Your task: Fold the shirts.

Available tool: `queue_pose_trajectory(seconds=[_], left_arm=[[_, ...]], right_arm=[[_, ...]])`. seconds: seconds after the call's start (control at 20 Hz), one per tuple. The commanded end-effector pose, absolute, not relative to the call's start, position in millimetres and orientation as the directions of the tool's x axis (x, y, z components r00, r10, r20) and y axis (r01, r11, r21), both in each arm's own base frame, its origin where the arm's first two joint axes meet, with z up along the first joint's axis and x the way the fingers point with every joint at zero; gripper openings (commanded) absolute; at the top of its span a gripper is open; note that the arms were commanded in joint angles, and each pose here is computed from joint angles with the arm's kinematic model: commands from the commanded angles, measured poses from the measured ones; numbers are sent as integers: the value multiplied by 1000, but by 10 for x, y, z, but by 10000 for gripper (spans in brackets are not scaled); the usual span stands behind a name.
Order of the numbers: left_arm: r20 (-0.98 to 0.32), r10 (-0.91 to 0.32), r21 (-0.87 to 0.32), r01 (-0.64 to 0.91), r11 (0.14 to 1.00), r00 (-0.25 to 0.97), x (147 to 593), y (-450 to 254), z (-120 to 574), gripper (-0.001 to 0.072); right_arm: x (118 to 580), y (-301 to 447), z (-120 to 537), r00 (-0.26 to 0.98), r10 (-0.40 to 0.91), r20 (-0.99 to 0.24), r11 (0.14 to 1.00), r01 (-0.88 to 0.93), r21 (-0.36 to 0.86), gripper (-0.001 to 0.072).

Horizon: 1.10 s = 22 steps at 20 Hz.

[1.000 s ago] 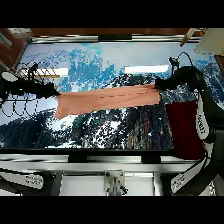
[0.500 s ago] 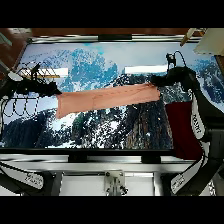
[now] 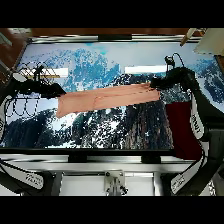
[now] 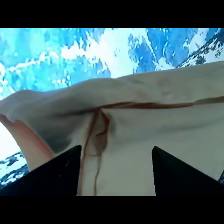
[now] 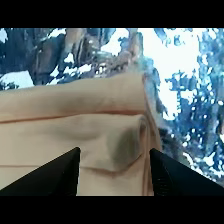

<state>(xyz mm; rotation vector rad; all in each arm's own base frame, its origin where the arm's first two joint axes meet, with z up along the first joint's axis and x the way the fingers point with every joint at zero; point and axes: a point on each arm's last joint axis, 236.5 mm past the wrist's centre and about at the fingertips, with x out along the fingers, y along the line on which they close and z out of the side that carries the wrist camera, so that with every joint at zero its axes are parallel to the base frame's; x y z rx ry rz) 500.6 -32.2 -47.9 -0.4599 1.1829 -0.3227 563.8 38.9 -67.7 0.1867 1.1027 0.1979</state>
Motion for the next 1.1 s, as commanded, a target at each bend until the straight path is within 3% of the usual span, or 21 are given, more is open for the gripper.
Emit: queue_pose_trajectory(seconds=[0.0, 0.05, 0.1, 0.35, 0.75, 0.8, 0.95, 1.05], left_arm=[[-806, -487, -514, 10, 858, 336, 4989, -285, -385, 535], [-803, -490, -517, 11, 856, 339, 4999, -249, -319, 536], [-800, -494, -520, 16, 854, 342, 5005, -220, -241, 535], [-770, -531, -551, 51, 833, 353, 4982, -310, 51, 534], [-764, -560, -565, 87, 821, 322, 4932, -519, 81, 534], [-763, -560, -565, 87, 820, 322, 4931, -522, 84, 533], [-751, -574, -581, 86, 810, 326, 4942, -552, 112, 533], [-730, -596, -606, 87, 791, 334, 4960, -605, 162, 533]], right_arm=[[5482, 238, -589, 393, 248, -885, 968, -81, 236, 554], [5490, 138, -532, 406, 260, -876, 963, -44, 266, 563], [5510, 46, -491, 423, 284, -861, 947, 18, 321, 634], [5550, -11, -634, 433, 445, -784, 804, 193, 562, 634], [5489, 365, -1001, 352, 506, -788, 776, 214, 593, 634], [5466, 390, -1019, 340, 511, -789, 773, 219, 595, 607], [5432, 437, -1057, 321, 515, -795, 776, 220, 591, 406], [5492, 408, -1049, 347, 502, -792, 777, 222, 590, 169]])
